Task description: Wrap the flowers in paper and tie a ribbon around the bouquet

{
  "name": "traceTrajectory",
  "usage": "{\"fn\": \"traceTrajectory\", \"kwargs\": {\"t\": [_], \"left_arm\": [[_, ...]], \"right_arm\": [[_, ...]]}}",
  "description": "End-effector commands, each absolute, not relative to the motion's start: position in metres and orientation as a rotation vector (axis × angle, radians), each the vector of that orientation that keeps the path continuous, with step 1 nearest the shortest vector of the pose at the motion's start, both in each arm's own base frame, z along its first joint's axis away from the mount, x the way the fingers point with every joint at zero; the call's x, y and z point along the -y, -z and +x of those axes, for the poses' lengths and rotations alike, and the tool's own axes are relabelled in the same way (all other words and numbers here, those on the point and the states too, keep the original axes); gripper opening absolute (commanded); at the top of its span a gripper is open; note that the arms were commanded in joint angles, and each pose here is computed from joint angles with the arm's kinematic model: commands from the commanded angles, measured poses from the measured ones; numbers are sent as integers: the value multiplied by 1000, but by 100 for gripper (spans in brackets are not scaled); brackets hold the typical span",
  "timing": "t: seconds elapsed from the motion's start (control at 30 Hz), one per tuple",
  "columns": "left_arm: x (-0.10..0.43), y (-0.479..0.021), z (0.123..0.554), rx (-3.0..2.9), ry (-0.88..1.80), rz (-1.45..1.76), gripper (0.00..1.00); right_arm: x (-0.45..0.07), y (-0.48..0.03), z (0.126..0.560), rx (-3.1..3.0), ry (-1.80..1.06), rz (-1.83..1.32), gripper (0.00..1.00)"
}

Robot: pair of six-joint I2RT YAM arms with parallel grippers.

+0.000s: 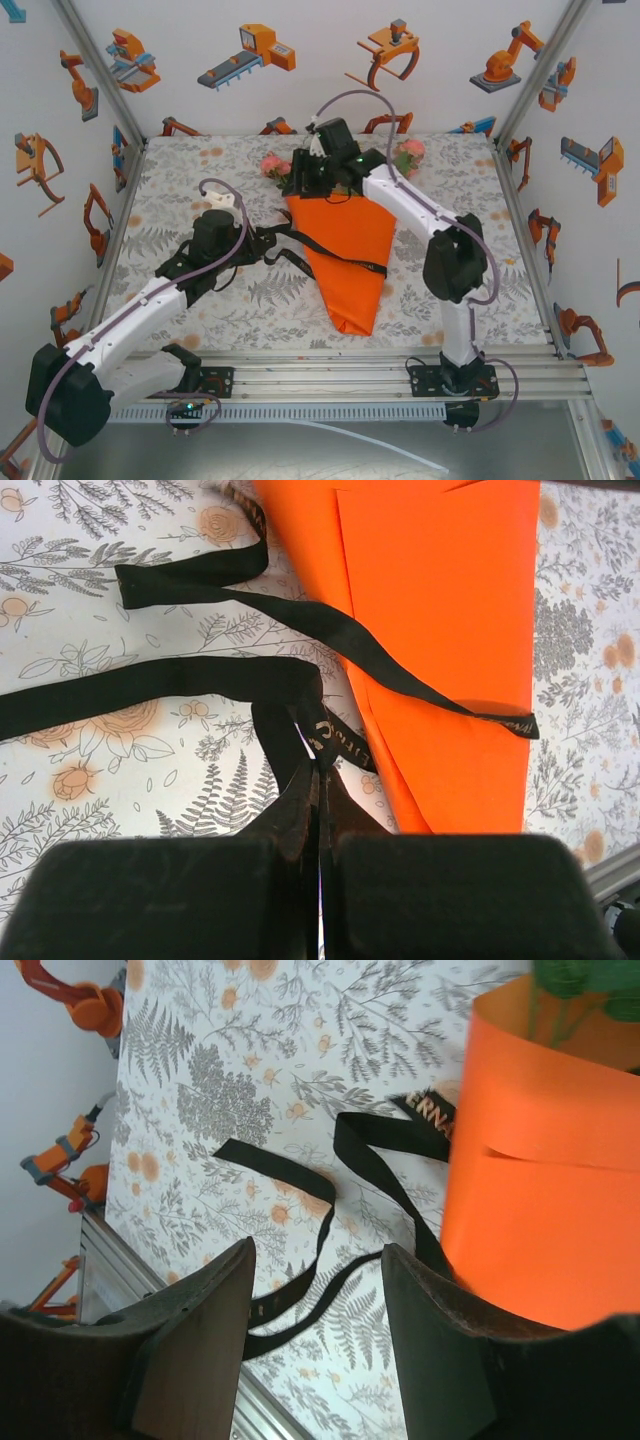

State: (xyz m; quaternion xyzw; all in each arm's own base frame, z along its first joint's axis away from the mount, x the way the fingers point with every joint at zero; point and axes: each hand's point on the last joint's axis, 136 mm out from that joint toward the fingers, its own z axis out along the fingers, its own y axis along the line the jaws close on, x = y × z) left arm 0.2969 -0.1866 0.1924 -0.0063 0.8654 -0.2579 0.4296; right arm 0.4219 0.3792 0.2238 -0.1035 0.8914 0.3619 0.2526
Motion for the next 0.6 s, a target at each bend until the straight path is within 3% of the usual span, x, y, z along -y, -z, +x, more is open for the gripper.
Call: {"fn": "traceTrajectory", "kwargs": {"t": [0.0,0.1,0.27,0.4,0.57], "left_arm": [[196,-202,295,-2121,681,43,0],[197,-202,296,-2123,677,49,0],[197,-201,295,-2131,673,53,0],[198,-203,295,-2127,668,56,0],[196,-203,295,-2126,659,55,0]], "right_arm": [[-377,-231,395,-2449,-1041,-325,52],[-374,-215,382,-2456,-1036,-401,51],[-374,-213,363,-2141,-1017,-780,51],[-393,-222,333,-1749,-1095,-1054,57],[-413,-205,324,-1598,-1113,-1135,56]]}}
